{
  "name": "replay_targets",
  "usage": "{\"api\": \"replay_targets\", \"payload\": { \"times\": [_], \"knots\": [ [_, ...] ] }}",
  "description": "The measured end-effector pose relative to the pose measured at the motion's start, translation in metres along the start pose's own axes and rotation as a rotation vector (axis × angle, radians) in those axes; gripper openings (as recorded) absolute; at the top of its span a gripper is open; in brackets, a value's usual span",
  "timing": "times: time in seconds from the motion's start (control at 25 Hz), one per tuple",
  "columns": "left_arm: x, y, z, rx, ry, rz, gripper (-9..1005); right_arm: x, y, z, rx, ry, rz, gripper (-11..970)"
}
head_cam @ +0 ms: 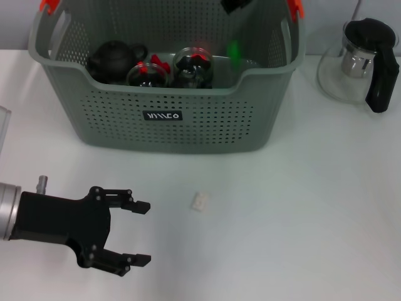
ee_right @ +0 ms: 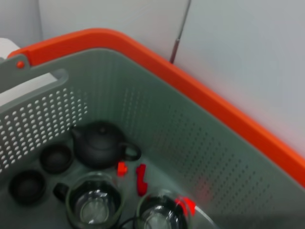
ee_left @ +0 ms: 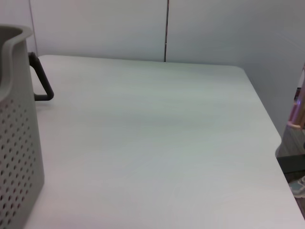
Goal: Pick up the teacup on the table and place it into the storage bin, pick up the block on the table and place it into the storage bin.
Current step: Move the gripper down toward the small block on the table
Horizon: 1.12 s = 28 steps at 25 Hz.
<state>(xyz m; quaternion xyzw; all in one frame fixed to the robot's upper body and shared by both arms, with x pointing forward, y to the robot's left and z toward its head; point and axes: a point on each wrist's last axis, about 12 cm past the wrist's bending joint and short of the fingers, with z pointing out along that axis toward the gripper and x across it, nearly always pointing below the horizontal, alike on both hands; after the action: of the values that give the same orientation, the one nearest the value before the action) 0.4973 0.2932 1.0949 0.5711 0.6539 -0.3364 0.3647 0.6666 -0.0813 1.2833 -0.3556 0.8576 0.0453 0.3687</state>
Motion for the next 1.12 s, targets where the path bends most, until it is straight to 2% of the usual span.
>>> {"api": "replay_targets", "payload": {
  "times": [0.28,0.44,0.64,0.8,0.88,1.12],
  "knots": [
    [0.004,0.002,-0.009,-0.033,0.023,-0.002,859,-0.006,0.004,-0.015,-0.004,-0.045,-0.021,796],
    [0.008,0.004,-0.019,-0.065,0.045,-0.017,859,-0.003,0.017,-0.029,-0.094,-0.016,-0.044,939],
    [0.010,0.005,-0.025,-0.087,0.055,-0.026,859,0.010,0.038,-0.054,-0.250,0.067,-0.129,935],
    [0.010,0.005,-0.026,-0.093,0.055,-0.026,859,0.026,0.056,-0.058,-0.369,0.174,-0.188,932],
    [0.010,0.005,-0.026,-0.093,0.055,-0.026,859,0.034,0.063,-0.051,-0.393,0.230,-0.209,930],
    [0.010,0.006,-0.025,-0.090,0.055,-0.024,859,0.058,0.082,-0.008,-0.450,0.332,-0.209,931]
  ]
}}
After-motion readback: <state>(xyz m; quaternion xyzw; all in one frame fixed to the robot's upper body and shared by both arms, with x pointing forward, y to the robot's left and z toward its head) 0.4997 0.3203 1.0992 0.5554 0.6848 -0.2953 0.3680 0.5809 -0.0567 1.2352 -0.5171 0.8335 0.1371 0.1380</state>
